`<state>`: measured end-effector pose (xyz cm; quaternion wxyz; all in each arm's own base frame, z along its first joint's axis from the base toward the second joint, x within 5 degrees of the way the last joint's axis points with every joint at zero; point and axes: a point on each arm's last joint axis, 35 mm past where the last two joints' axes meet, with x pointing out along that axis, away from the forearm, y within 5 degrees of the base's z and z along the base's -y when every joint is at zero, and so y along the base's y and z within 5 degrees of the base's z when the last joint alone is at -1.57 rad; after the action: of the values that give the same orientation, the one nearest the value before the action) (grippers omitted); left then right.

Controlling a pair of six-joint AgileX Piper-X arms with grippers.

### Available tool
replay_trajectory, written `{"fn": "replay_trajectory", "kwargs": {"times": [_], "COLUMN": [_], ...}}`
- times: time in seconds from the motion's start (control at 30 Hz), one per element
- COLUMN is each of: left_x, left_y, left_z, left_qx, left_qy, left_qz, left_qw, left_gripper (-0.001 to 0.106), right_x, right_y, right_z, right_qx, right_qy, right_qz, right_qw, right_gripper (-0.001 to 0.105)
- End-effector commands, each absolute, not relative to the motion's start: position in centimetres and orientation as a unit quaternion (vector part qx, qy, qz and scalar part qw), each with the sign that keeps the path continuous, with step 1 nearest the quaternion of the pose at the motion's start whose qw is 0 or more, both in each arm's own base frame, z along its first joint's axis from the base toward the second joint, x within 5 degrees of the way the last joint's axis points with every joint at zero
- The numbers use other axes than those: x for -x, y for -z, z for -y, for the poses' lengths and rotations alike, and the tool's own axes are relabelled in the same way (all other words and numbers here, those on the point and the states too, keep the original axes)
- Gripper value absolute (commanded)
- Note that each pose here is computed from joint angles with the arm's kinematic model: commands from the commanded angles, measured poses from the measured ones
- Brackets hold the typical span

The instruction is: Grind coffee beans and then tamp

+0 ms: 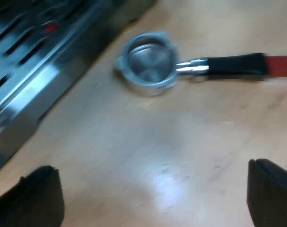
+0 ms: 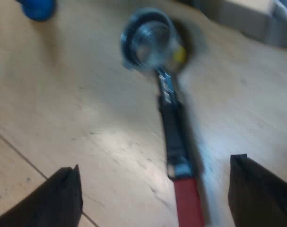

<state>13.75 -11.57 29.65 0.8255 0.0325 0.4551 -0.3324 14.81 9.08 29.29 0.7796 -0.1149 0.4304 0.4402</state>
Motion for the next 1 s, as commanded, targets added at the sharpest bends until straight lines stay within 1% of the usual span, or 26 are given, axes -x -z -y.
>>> {"fn": "replay_trajectory", "kwargs": {"times": [0.03,0.1,0.13,0.17,0.23,0.33,0.4,0.47,0.57,0.63,0.77,0.83,1.0], "left_x": [-14.4,-14.8,-15.0,-15.1,-15.6,-16.0,-16.1,-16.1,-16.9,-17.7,-18.9,-19.7,-21.1], "left_y": [-29.5,-29.4,-29.4,-29.3,-29.0,-28.5,-28.2,-28.0,-27.2,-26.3,-24.9,-23.7,-21.4], "left_z": [10.1,9.4,8.8,8.6,7.4,6.1,5.8,5.7,5.8,6.1,6.4,6.7,7.1], "left_qx": [-0.014,-0.005,-0.002,-0.001,0.01,0.016,0.019,0.021,0.015,0.012,0.008,0.005,-0.015], "left_qy": [0.293,0.274,0.259,0.252,0.215,0.188,0.181,0.177,0.166,0.16,0.154,0.15,0.156], "left_qz": [-0.472,-0.479,-0.482,-0.484,-0.489,-0.493,-0.495,-0.495,-0.505,-0.52,-0.543,-0.564,-0.593], "left_qw": [0.832,0.834,0.837,0.838,0.845,0.849,0.85,0.851,0.847,0.839,0.825,0.812,0.79], "left_gripper": [0.08,0.08,0.08,0.08,0.08,0.08,0.08,0.08,0.08,0.08,0.08,0.08,0.08], "right_x": [-14.8,-14.7,-14.6,-14.4,-14.0,-13.2,-12.7,-12.2,-11.4,-11.3,-11.3,-11.5,-11.8], "right_y": [-30.0,-30.0,-30.0,-29.9,-29.6,-28.7,-28.1,-27.3,-26.0,-25.0,-24.1,-23.8,-23.5], "right_z": [-10.9,-12.0,-12.8,-13.1,-14.5,-15.9,-16.6,-17.0,-17.8,-18.1,-18.5,-18.8,-19.2], "right_qx": [0.14,0.152,0.167,0.173,0.205,0.23,0.238,0.242,0.237,0.237,0.243,0.237,0.235], "right_qy": [-0.491,-0.51,-0.512,-0.514,-0.518,-0.516,-0.515,-0.519,-0.54,-0.537,-0.532,-0.531,-0.532], "right_qz": [-0.361,-0.329,-0.308,-0.3,-0.252,-0.206,-0.186,-0.173,-0.145,-0.134,-0.136,-0.141,-0.139], "right_qw": [0.781,0.78,0.785,0.785,0.791,0.799,0.802,0.801,0.794,0.798,0.8,0.801,0.802], "right_gripper": [0.065,0.065,0.065,0.065,0.065,0.065,0.065,0.065,0.065,0.065,0.065,0.065,0.065]}}
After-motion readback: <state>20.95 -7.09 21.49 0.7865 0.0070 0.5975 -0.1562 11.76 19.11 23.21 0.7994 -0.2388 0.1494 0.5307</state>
